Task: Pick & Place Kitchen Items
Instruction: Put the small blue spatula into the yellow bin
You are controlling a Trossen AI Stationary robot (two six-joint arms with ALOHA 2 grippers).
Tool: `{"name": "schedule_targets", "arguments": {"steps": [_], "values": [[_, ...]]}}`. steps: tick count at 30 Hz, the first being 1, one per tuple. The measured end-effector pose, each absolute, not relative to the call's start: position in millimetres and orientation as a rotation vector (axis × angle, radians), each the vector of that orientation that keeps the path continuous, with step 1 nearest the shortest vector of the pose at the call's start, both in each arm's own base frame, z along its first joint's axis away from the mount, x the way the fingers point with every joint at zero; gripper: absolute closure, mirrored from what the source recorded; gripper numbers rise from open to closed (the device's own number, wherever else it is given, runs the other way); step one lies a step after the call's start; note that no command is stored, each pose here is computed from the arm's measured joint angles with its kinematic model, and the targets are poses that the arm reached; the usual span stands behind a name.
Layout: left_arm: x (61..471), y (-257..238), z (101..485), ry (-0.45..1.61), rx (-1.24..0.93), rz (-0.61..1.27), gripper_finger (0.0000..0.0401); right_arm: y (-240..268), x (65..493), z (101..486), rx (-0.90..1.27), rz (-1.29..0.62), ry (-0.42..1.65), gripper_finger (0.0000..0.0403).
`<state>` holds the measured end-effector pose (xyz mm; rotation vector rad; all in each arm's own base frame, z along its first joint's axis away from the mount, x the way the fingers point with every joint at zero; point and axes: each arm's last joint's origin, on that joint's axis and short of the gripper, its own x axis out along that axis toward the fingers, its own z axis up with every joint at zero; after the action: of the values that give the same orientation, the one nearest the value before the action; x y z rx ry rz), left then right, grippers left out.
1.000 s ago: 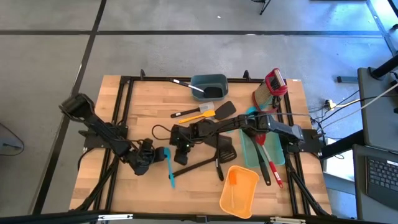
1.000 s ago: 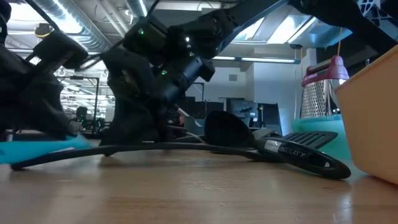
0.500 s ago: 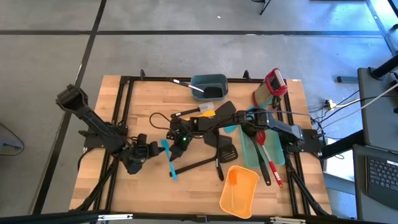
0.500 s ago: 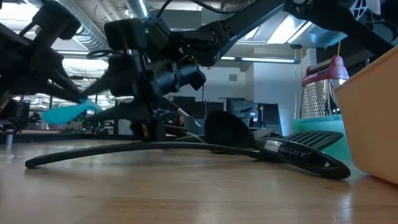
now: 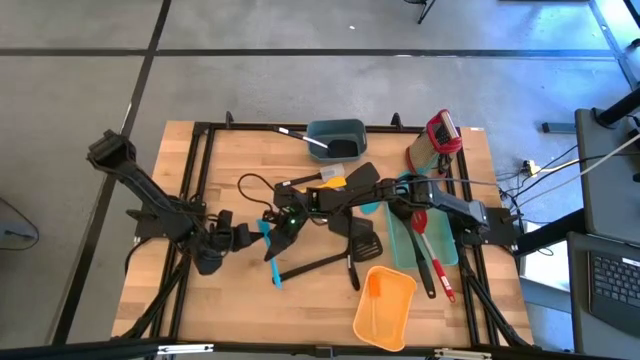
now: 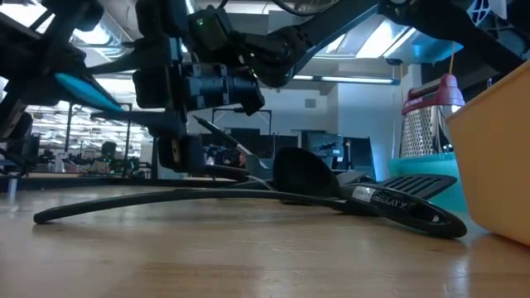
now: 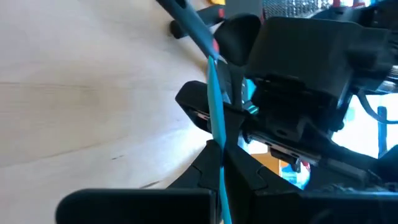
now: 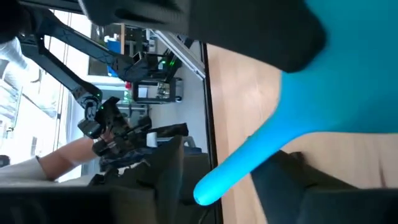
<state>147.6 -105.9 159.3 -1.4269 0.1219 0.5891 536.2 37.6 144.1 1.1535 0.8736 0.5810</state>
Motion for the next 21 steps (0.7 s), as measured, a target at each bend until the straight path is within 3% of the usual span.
{"name": "schedule_targets", "arguments": {"steps": [7, 14, 21], "values": [[142.1, -105.6, 173.9, 0.144, -1.383, 0.507, 0.0399, 43.9, 534.7, 160.4, 1.156, 0.523, 0.837, 0.0381], [128.8, -100.1, 197.8, 0.011, -1.334, 0.436, 0.0393, 58.8, 523.4, 209.8, 1.129, 0.374, 0.743, 0.0388], [109.8, -86.0, 227.0, -0.123, -1.206, 0.388, 0.0355, 78.0, 507.1, 255.6, 1.067, 0.275, 0.637, 0.0389]]}}
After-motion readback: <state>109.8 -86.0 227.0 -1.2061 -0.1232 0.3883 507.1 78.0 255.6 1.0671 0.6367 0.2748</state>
